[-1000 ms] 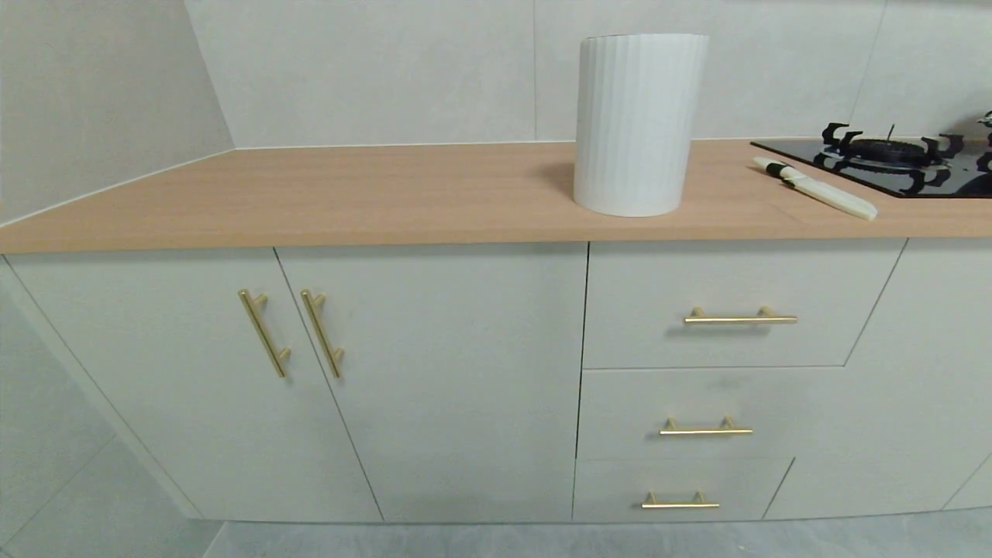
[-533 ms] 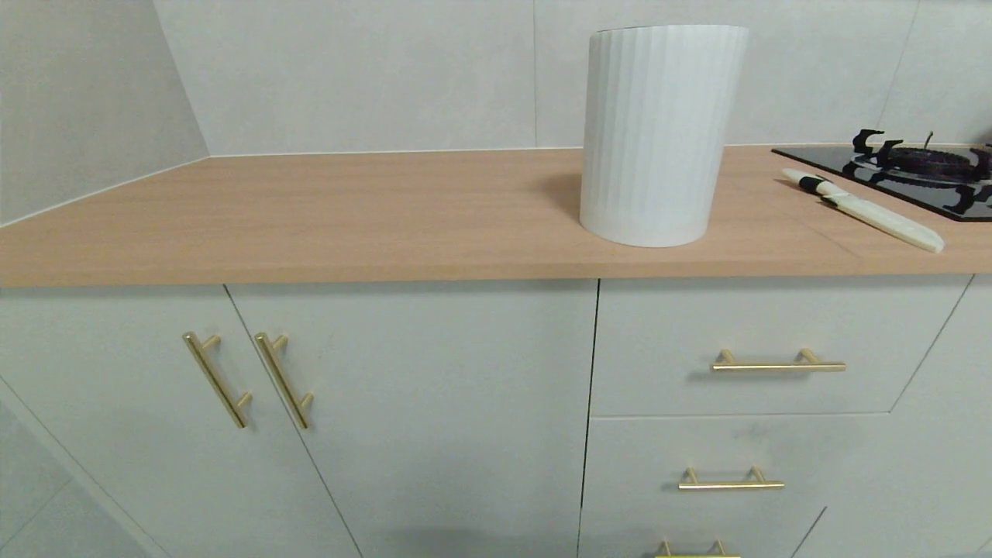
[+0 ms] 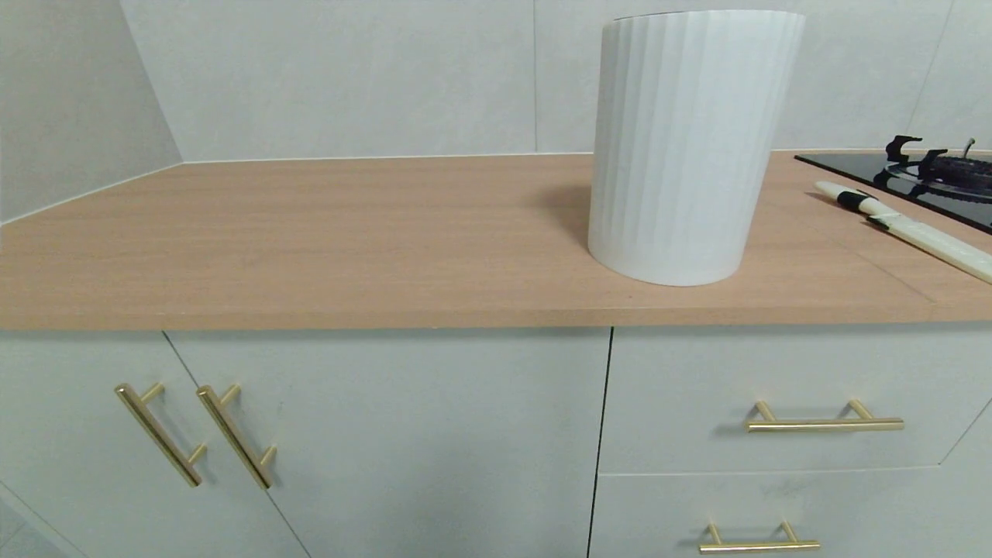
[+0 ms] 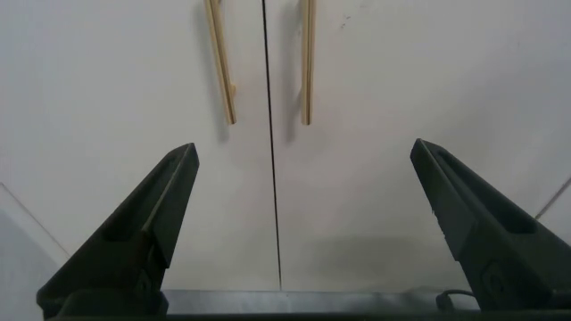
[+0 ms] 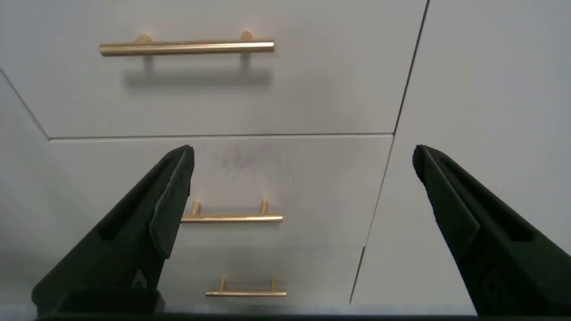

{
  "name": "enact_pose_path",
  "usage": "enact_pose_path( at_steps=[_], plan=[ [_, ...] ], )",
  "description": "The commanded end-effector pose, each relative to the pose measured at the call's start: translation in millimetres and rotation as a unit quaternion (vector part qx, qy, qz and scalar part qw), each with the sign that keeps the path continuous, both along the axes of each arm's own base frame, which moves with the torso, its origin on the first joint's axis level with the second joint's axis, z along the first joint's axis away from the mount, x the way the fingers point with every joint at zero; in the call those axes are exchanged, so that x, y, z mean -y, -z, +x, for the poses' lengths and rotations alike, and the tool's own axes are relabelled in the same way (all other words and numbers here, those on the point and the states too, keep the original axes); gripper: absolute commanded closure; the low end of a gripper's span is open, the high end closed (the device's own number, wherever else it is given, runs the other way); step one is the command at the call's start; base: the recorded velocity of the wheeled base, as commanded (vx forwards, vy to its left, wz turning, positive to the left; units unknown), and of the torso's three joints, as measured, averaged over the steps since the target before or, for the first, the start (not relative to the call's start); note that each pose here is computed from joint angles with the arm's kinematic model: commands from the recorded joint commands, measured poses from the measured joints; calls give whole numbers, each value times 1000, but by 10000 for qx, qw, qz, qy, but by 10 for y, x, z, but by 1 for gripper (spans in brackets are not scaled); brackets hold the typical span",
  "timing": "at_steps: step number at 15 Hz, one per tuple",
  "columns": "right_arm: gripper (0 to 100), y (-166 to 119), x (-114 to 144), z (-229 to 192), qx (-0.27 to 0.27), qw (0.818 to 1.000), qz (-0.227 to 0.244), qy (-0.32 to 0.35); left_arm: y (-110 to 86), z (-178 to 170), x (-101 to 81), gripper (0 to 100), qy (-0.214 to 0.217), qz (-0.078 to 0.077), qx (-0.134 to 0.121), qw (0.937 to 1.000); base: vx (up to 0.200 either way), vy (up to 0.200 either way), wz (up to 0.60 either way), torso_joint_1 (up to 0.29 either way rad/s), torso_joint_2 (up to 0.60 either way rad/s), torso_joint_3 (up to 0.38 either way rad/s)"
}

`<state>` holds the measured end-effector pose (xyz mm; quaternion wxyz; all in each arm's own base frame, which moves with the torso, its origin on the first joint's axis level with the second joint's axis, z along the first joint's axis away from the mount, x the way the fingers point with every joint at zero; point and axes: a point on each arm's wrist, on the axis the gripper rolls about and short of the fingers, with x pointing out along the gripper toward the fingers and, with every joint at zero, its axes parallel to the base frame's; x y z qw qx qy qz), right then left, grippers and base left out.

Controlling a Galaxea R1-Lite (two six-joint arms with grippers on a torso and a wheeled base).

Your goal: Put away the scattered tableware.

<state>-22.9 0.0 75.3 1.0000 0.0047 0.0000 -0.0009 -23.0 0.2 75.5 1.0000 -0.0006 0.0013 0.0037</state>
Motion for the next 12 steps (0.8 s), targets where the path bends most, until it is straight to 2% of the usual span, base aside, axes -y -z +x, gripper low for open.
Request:
enact_pose_path(
  at_steps=[1, 6, 12],
  plan=[
    [0, -1, 0, 1, -8, 10000, -1, -1, 0, 0, 0, 0, -1, -1, -3, 10000, 0, 0, 0, 0, 0, 0],
    [0, -1, 0, 1, -8, 10000, -1, -1, 0, 0, 0, 0, -1, 6, -3, 10000, 0, 0, 0, 0, 0, 0],
    [0, -1, 0, 1, -8, 10000, -1, -1, 0, 0, 0, 0, -1, -1, -3, 10000, 0, -200, 0, 6, 2, 5]
  ],
)
